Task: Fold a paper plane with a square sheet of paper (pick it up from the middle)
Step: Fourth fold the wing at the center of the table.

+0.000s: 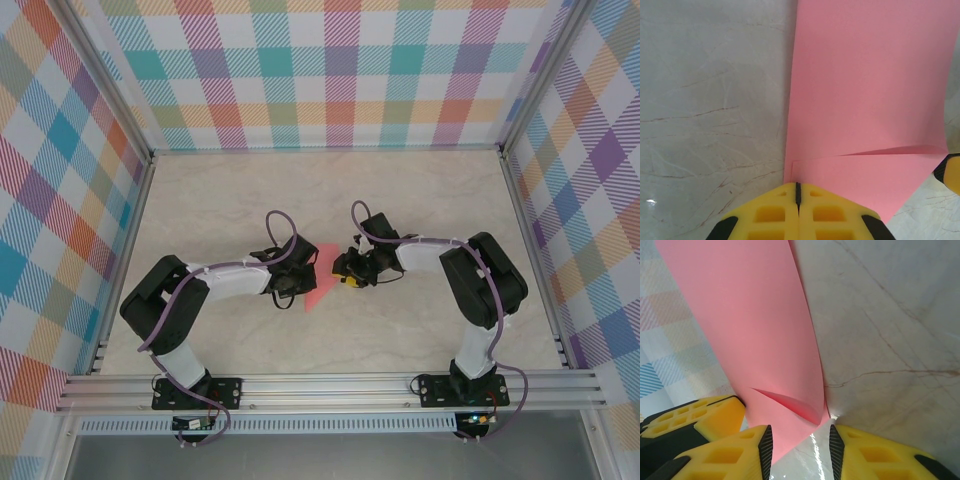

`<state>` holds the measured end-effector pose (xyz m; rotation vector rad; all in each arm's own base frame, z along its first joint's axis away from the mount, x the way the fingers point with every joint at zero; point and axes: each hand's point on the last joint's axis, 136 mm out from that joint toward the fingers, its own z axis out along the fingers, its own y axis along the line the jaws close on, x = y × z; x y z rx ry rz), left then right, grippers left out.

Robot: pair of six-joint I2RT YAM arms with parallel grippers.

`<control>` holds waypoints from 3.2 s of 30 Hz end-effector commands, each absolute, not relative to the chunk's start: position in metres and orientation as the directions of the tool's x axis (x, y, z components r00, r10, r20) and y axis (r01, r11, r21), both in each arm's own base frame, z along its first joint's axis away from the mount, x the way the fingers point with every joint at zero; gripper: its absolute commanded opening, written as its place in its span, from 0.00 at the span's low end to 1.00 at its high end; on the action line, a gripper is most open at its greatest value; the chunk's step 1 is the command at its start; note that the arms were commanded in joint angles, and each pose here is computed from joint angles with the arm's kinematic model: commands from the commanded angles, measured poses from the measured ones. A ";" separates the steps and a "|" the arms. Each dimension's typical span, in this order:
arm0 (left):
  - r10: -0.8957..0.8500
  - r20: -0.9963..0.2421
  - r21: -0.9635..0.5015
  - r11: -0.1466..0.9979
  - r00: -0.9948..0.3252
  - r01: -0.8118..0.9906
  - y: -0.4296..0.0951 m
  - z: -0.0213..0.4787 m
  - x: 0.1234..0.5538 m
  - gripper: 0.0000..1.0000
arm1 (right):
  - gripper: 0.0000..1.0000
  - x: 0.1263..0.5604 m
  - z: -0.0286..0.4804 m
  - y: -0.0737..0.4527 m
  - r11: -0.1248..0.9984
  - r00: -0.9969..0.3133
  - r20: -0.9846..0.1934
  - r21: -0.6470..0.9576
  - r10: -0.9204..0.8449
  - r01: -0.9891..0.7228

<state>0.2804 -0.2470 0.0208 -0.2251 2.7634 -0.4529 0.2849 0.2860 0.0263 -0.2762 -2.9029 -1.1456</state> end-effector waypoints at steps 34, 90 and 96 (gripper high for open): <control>-0.192 -0.314 -0.272 0.956 -0.930 -0.105 -0.231 0.027 0.273 0.03 | 0.16 0.282 0.034 0.323 0.608 -0.996 0.091 0.790 0.020 0.085; 0.117 -0.774 -0.269 0.829 -0.622 0.490 -0.245 0.107 0.288 0.88 | 0.00 0.290 0.086 0.273 0.683 -0.811 0.189 0.453 0.554 0.572; 0.150 -0.814 -0.256 0.774 -0.561 0.578 -0.263 0.104 0.275 0.87 | 0.00 0.288 0.081 0.274 0.624 -0.769 0.227 0.470 0.598 0.624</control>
